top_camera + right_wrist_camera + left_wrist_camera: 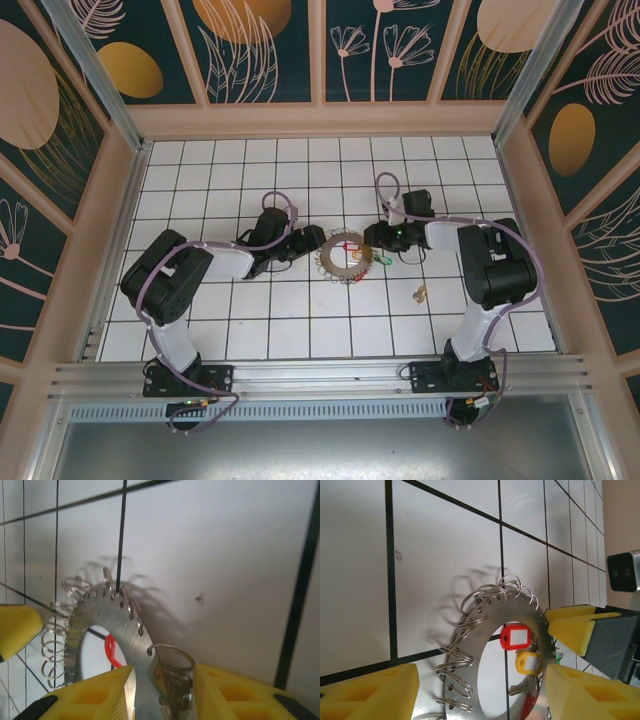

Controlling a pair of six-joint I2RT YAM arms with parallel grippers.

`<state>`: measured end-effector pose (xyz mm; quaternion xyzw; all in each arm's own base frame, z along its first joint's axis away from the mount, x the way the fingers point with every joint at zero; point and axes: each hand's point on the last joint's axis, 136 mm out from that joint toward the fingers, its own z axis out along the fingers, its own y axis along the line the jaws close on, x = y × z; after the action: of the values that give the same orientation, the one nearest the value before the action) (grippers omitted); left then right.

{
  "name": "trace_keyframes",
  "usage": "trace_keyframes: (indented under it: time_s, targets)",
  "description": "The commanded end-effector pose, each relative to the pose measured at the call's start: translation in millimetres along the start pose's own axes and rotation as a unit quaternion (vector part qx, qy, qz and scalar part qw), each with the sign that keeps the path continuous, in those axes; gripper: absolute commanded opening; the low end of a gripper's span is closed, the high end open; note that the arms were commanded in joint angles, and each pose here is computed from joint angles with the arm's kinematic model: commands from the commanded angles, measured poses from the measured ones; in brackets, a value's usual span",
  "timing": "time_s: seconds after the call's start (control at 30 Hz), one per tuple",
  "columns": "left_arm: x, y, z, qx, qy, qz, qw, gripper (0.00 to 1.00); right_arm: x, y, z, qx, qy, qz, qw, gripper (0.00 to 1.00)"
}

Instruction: Put the keys on the keyring

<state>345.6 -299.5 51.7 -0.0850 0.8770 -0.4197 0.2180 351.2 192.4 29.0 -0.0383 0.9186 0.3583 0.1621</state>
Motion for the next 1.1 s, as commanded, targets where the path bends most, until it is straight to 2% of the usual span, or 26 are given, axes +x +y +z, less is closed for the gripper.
trace_keyframes:
  time_s: [0.0, 0.53, 0.6, 0.87, 1.07]
  targets:
    - [4, -5, 5, 0.005, 0.017, -0.001, 1.0, 0.67, 14, 8, 5, -0.024, 0.029, -0.005, 0.999, 0.34]
    - [11, 2, 22, -0.001, 0.047, -0.004, 0.999, 0.65, 24, 15, 14, -0.076, 0.056, -0.004, 0.996, 0.3]
    - [12, 4, 23, -0.003, 0.048, -0.003, 0.999, 0.65, 23, 17, 15, -0.079, 0.056, -0.005, 0.995, 0.21]
    - [3, 3, 16, -0.018, 0.027, 0.009, 0.999, 0.66, 16, 23, 4, -0.091, 0.041, -0.007, 0.995, 0.04]
    - [-17, 6, -3, -0.064, -0.027, 0.032, 0.997, 0.76, 5, 35, -16, -0.108, 0.006, -0.007, 0.994, 0.0]
